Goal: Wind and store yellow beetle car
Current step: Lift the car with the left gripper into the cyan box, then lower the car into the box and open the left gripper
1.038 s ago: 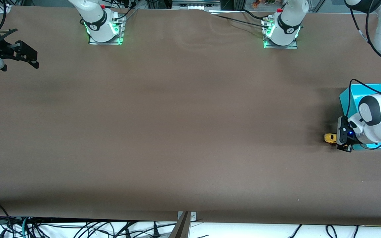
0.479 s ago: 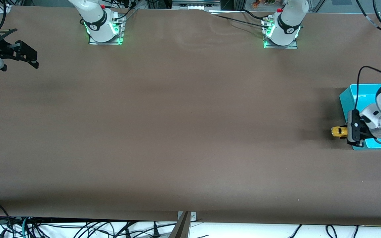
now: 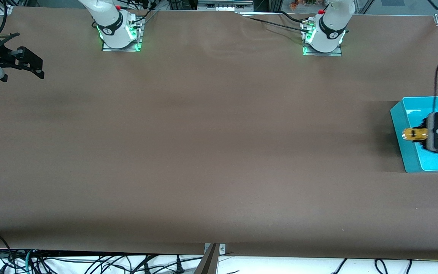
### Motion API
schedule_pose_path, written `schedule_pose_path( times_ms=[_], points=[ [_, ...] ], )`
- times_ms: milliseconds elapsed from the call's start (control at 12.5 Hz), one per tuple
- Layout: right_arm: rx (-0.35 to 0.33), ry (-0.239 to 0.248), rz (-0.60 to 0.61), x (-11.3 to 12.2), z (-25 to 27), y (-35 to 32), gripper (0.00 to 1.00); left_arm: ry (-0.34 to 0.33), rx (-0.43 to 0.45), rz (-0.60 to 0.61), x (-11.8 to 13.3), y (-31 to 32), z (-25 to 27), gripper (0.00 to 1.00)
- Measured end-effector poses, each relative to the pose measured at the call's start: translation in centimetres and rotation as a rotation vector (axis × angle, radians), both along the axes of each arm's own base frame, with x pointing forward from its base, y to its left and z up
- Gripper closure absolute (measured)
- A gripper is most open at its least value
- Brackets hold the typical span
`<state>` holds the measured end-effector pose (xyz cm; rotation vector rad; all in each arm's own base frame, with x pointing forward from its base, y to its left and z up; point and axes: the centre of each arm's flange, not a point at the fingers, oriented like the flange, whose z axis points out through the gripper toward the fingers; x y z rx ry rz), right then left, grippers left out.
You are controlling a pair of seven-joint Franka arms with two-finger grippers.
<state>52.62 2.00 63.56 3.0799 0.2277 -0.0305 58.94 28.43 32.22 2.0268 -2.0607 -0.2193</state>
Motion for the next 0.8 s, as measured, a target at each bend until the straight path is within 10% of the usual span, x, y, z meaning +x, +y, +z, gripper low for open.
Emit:
schedule_pose_path(
  times_ms=[799],
  points=[
    [0.007,-0.001,-0.020,0.0,0.0,0.0,0.00,0.061,-0.052,0.038,-8.5,12.2,-10.1,0.51]
  ],
)
